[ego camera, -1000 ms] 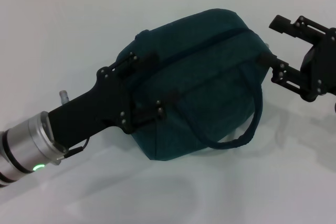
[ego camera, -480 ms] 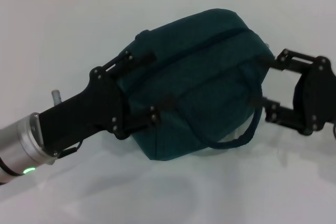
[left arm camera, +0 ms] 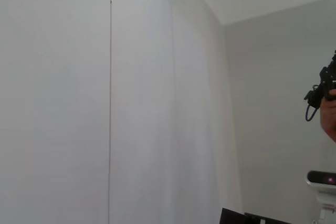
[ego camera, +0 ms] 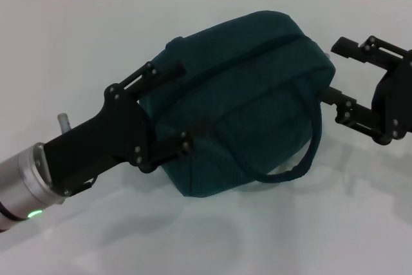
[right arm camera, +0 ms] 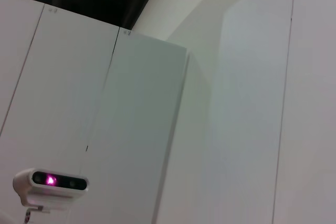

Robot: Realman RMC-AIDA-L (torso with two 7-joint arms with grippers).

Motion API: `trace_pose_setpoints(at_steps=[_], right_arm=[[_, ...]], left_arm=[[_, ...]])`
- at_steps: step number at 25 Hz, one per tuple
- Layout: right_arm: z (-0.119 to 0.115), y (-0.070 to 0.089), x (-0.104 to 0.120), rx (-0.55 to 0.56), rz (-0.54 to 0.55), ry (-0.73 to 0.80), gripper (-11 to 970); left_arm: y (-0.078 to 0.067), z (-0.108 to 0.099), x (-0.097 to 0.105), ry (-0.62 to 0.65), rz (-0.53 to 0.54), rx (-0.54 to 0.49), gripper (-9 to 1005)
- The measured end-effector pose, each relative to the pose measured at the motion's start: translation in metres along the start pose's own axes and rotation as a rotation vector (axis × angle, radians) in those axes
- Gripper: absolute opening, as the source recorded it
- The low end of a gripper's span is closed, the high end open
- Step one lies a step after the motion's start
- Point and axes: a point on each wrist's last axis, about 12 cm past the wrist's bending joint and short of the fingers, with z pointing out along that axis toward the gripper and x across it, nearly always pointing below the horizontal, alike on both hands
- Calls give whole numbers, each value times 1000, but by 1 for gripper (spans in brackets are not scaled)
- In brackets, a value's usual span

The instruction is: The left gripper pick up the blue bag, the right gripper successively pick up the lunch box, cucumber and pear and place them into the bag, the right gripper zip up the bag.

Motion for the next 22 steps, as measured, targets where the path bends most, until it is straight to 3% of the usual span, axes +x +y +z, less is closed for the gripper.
trace_pose_setpoints(at_steps=[22], right_arm=[[1, 0, 2, 13, -21, -1, 591]], left_arm=[[1, 3, 1, -2, -4, -12, 825]])
